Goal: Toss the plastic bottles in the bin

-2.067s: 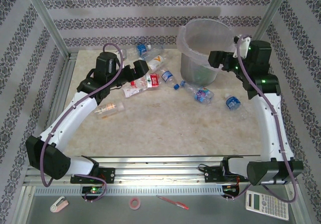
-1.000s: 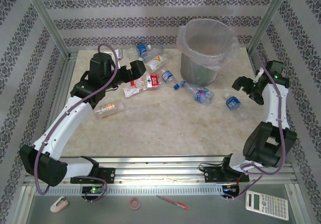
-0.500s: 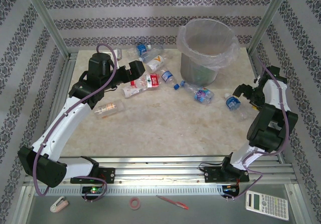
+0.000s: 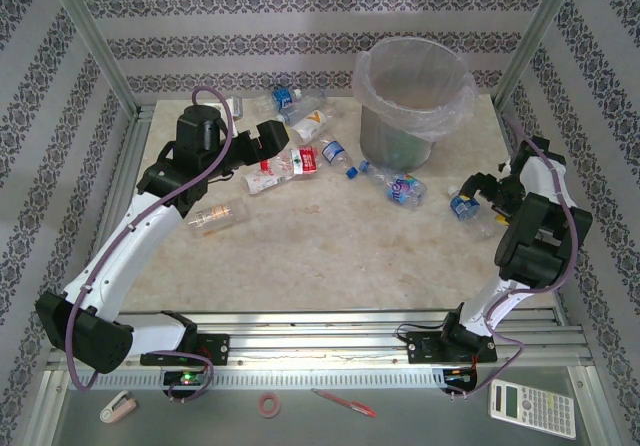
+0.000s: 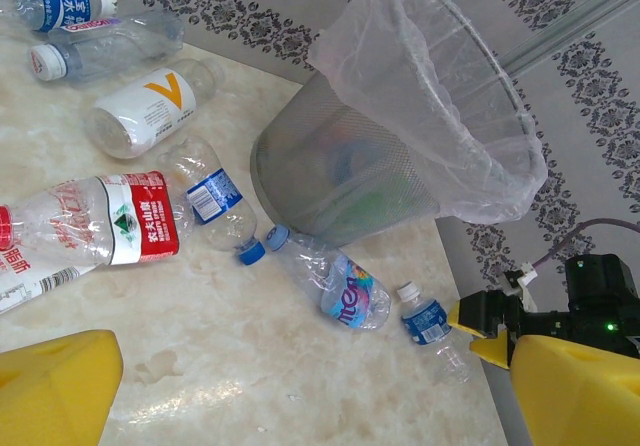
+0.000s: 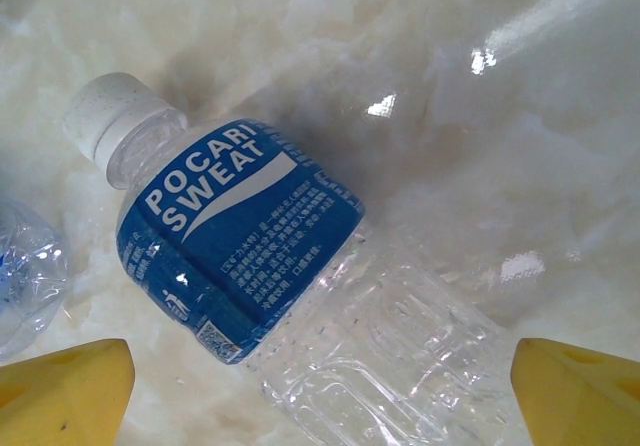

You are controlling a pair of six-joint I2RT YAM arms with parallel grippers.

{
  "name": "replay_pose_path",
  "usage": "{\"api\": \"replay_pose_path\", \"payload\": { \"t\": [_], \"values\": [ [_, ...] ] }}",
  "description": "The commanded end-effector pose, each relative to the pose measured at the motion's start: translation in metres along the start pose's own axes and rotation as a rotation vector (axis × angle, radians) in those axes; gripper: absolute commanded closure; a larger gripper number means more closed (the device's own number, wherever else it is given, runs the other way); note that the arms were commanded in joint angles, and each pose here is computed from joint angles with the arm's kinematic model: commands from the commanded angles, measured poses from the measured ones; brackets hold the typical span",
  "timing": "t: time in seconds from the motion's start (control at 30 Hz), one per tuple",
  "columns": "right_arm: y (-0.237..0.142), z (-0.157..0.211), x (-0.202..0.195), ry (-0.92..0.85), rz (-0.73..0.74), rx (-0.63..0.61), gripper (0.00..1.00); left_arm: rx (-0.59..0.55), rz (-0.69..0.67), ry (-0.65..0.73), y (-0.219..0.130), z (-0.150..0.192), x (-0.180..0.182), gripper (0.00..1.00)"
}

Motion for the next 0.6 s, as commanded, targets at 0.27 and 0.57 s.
{"api": "replay_pose_path", "payload": {
  "t": [0.27, 0.57],
  "values": [
    [0.033, 0.017, 0.018, -0.036, 0.008, 0.124, 0.09, -0.05, -0.001, 0.001, -0.012, -0.004, -0.002, 0.0],
    [0.046, 0.022, 0.019, -0.02, 0.04, 0.161, 0.26, -0.05, -0.008, 0.001, -0.015, -0.001, -0.001, 0.0]
  ]
}}
Point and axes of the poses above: each hand's point on the last joint's axis, 136 mm out from that joint toward the fingers, its own y axis out along the fingers, its own x axis along the line the jaws close on, z = x × y, the point moved 9 cm from there along -y, back along the fingers, and after that the axes turned 8 degrees about y, right-handed, at the moved point
